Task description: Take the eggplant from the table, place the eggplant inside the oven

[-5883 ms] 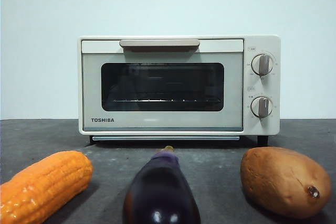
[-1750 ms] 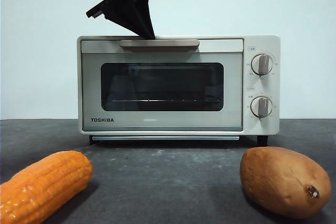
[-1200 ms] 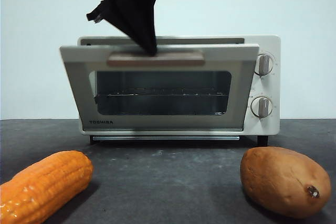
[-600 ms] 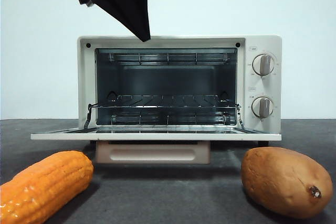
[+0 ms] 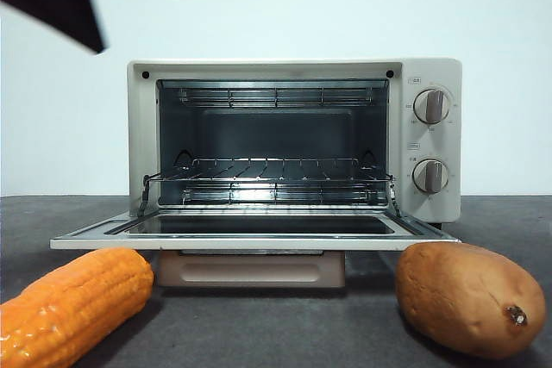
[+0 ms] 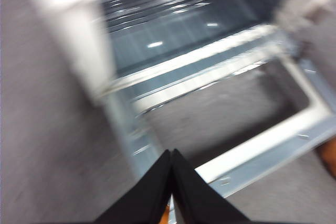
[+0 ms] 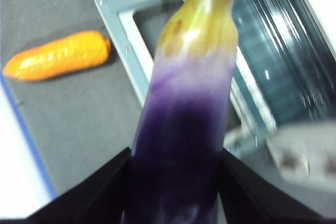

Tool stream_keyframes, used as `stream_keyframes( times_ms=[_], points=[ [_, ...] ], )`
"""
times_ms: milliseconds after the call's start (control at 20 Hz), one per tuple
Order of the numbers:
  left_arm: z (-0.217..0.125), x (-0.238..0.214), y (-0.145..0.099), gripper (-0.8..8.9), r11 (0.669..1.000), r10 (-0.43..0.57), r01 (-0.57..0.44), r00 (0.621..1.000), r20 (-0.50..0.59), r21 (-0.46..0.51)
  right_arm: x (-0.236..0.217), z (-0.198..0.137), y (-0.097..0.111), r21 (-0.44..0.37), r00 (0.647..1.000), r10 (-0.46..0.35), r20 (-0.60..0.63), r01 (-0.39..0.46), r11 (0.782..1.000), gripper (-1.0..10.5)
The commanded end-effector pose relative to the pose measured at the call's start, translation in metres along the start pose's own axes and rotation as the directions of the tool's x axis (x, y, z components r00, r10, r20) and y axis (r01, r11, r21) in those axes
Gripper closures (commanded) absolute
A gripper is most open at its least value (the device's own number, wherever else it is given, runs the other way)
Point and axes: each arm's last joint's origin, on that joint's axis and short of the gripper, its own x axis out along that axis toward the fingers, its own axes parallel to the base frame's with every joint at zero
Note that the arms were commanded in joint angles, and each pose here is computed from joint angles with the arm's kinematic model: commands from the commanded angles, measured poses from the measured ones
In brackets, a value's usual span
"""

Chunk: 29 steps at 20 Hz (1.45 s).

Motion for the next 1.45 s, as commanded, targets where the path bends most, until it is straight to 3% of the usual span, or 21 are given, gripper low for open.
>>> stream_keyframes(
  times_ms=[50, 200, 450, 750, 1000, 1250, 1450],
  points=[
    [-0.021, -0.003, 0.012, 8.1, 0.997, 0.042, -0.04, 0.999, 0.034, -0.062, 0.027, 0.019, 0.003, -0.091, 1.0, -0.007, 0.008, 0.007, 0.996, 7.8],
    [-0.05, -0.002, 0.03, 8.1, 0.986, 0.107, -0.094, 0.99, 0.087, -0.136, 0.072, 0.036, 0.005, -0.182, 0.994, -0.102, -0.023, 0.097, 0.979, 7.8],
    [-0.068, 0.003, 0.051, 8.1, 0.965, 0.102, -0.076, 0.99, 0.095, -0.252, 0.144, 0.054, 0.002, -0.341, 0.963, -0.27, -0.017, 0.248, 0.907, 7.8],
    [-0.068, 0.002, 0.053, 8.1, 0.96, 0.073, -0.042, 0.992, 0.101, -0.276, 0.204, 0.06, -0.017, -0.402, 0.905, -0.425, 0.016, 0.395, 0.826, 7.8],
    [-0.068, 0.002, 0.053, 8.1, 0.96, 0.072, -0.042, 0.992, 0.101, -0.275, 0.228, 0.055, -0.027, -0.419, 0.866, -0.499, -0.022, 0.445, 0.791, 7.7],
    [-0.068, 0.002, 0.053, 8.1, 0.96, 0.072, -0.042, 0.992, 0.102, -0.276, 0.238, 0.053, -0.033, -0.402, 0.841, -0.54, -0.03, 0.484, 0.777, 7.3],
    [-0.068, 0.002, 0.053, 8.1, 0.96, 0.072, -0.042, 0.992, 0.101, -0.276, 0.238, 0.051, -0.037, -0.392, 0.843, -0.537, -0.04, 0.481, 0.784, 6.7]
  ],
)
